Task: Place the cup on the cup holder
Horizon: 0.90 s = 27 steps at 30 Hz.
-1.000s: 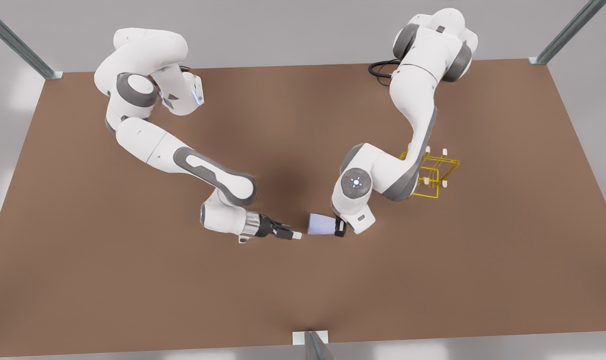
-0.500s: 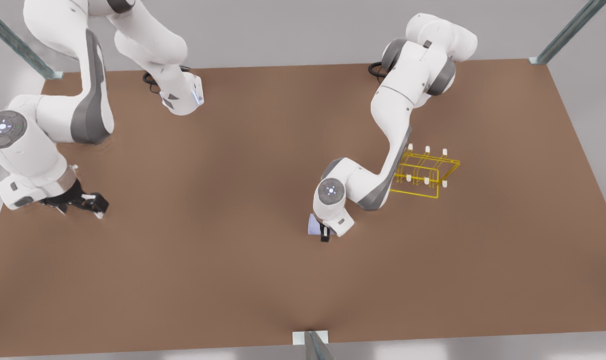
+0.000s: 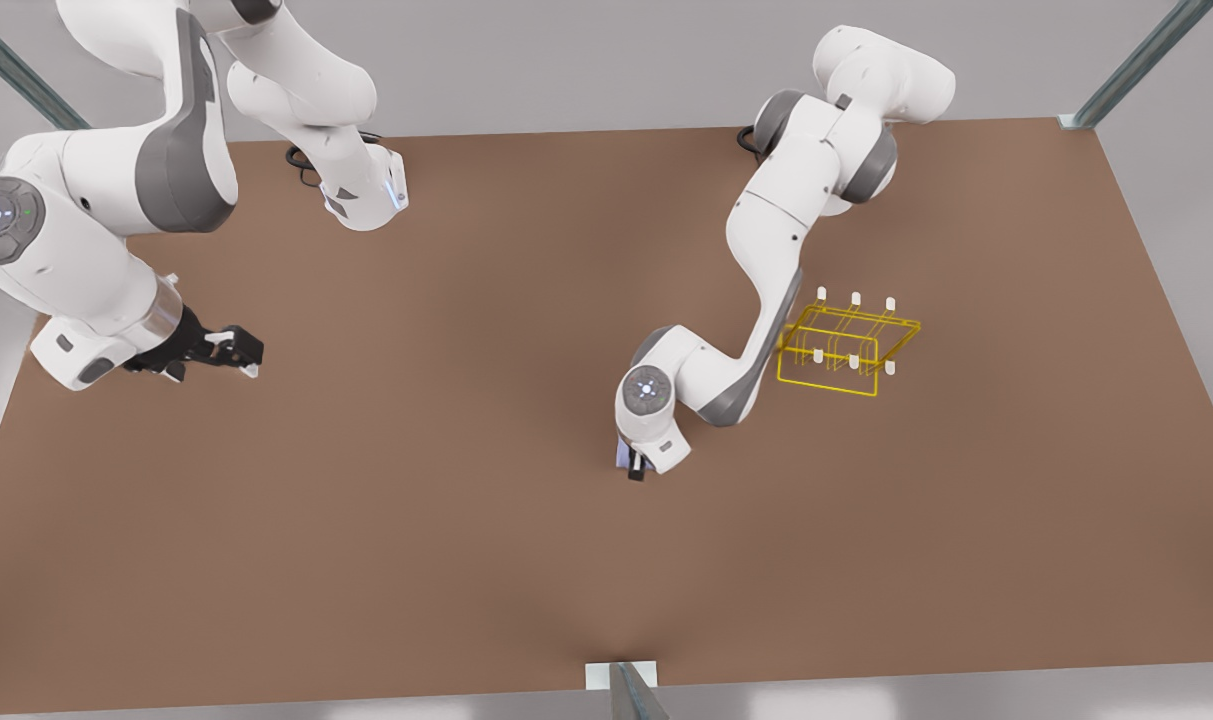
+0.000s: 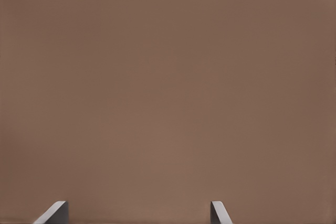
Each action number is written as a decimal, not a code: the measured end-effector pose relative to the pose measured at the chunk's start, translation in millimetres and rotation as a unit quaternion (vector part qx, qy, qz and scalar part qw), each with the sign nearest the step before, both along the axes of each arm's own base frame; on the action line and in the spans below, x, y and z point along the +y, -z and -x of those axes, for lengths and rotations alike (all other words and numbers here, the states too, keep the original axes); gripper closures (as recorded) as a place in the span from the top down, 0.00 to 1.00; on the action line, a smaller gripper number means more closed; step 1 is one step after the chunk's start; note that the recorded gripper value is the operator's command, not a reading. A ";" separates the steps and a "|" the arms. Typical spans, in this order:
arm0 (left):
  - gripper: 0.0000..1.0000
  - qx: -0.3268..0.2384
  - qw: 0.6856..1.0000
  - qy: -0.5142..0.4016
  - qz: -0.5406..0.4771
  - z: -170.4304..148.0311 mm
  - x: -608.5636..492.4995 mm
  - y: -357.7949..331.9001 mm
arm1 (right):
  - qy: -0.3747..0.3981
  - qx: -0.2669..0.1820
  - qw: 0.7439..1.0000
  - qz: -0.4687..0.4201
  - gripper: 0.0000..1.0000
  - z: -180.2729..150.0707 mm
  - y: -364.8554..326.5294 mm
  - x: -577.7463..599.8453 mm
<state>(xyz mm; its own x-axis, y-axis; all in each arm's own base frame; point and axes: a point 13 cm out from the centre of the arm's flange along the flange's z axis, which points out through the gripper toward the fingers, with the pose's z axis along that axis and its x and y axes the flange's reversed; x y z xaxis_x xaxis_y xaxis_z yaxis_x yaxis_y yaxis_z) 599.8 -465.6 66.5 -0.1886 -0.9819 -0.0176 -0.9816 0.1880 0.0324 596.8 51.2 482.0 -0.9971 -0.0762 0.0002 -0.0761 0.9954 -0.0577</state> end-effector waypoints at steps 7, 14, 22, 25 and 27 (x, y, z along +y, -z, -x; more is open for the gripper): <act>1.00 0.002 1.000 0.027 -0.006 9.6 -5.5 29.1 | -0.017 -0.029 0.999 0.016 1.00 -19.4 8.3 18.5; 0.77 -0.015 0.999 0.045 0.007 -5.6 -8.8 -9.7 | 0.014 -0.045 0.999 0.003 1.00 -28.2 4.7 4.6; 0.77 -0.052 0.996 0.042 -0.054 -61.8 80.8 -122.9 | 0.034 -0.046 0.998 -0.015 1.00 -30.6 8.1 4.0; 0.77 -0.042 0.979 0.086 -0.182 -43.2 108.7 -135.7 | 0.038 -0.045 0.998 -0.016 1.00 -31.0 9.4 2.9; 0.77 -0.010 0.960 0.092 -0.263 -21.1 131.2 -143.9 | 0.041 -0.045 0.998 -0.016 1.00 -31.1 9.6 2.4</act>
